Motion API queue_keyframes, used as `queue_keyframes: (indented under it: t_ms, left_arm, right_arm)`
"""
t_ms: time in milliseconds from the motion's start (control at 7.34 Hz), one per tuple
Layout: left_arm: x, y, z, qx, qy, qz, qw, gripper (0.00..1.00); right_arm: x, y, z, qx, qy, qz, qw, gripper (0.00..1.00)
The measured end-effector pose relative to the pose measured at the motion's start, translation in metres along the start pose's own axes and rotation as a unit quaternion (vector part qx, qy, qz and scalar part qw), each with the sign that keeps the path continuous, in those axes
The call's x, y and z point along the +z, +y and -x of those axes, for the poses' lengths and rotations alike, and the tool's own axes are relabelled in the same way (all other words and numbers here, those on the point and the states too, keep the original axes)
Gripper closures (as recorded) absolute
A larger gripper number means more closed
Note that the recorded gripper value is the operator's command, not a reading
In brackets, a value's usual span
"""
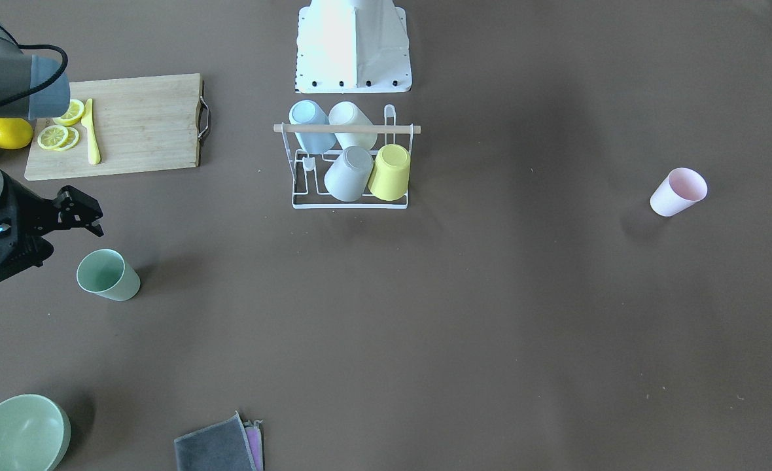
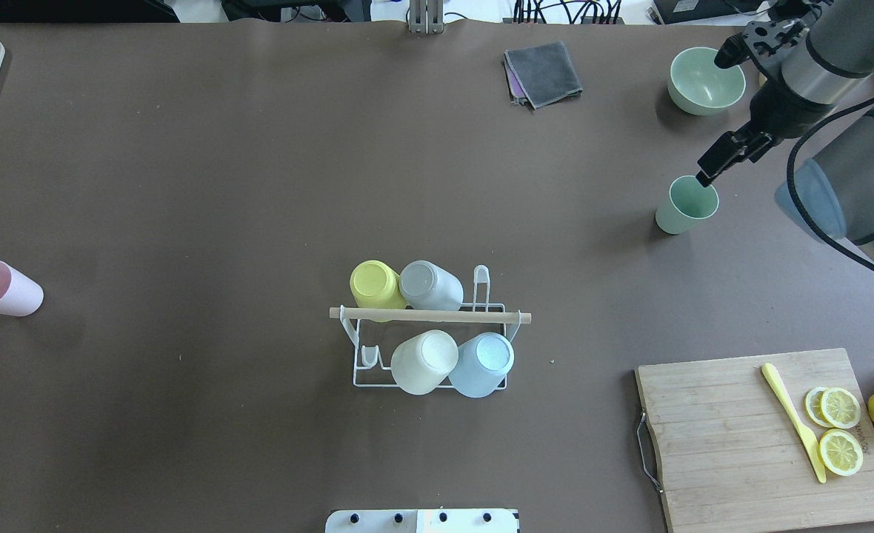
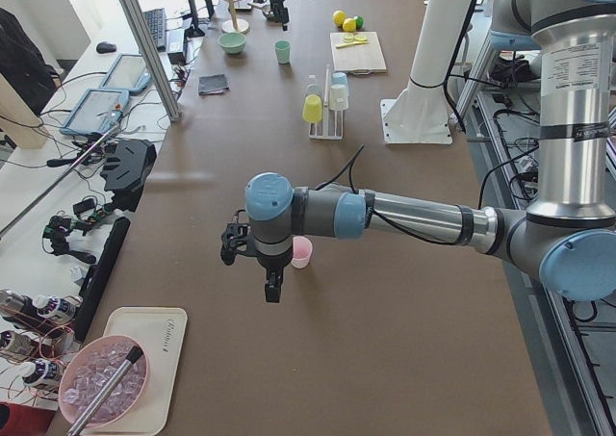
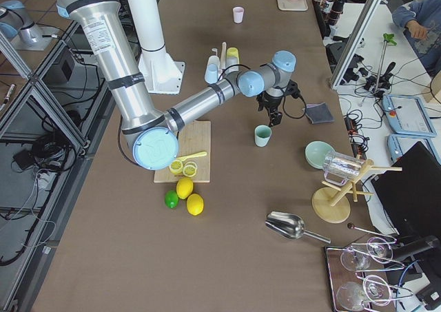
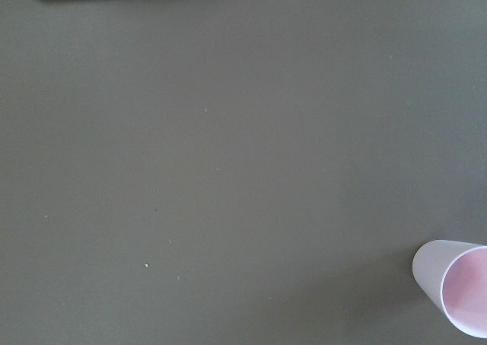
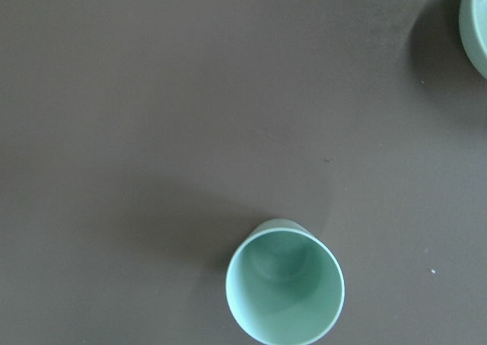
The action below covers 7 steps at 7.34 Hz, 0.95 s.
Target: Place cup on cup holder
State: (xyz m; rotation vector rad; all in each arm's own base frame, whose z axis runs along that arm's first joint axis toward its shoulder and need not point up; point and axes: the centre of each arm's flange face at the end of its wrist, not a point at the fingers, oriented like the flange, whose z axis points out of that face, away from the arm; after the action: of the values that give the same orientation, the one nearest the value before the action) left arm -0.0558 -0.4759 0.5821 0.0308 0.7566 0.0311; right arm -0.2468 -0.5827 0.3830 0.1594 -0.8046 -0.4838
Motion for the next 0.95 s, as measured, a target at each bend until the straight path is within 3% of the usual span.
queue_keyframes:
  t_ms: [545, 817, 953]
  left_arm:
    - [-0.029, -0.096, -0.098, 0.048, -0.038, 0.097, 0.9934, 0.02]
    - [-0.021, -0.118, -0.113, 0.038, -0.044, 0.144, 0.9879, 0.02]
    - [0.001, -0.127, -0.112, 0.033, -0.043, 0.175, 0.9831, 0.02]
  right_arm:
    - [0.021, -0.031, 0.028, -0.014, 0.018, 0.021, 0.9995, 0.00]
    - [0.029, -0.041, 0.046, -0.024, 0.047, 0.046, 0.9975, 0.00]
    - [0.033, -0.044, 0.056, -0.042, 0.072, 0.060, 0.9947, 0.00]
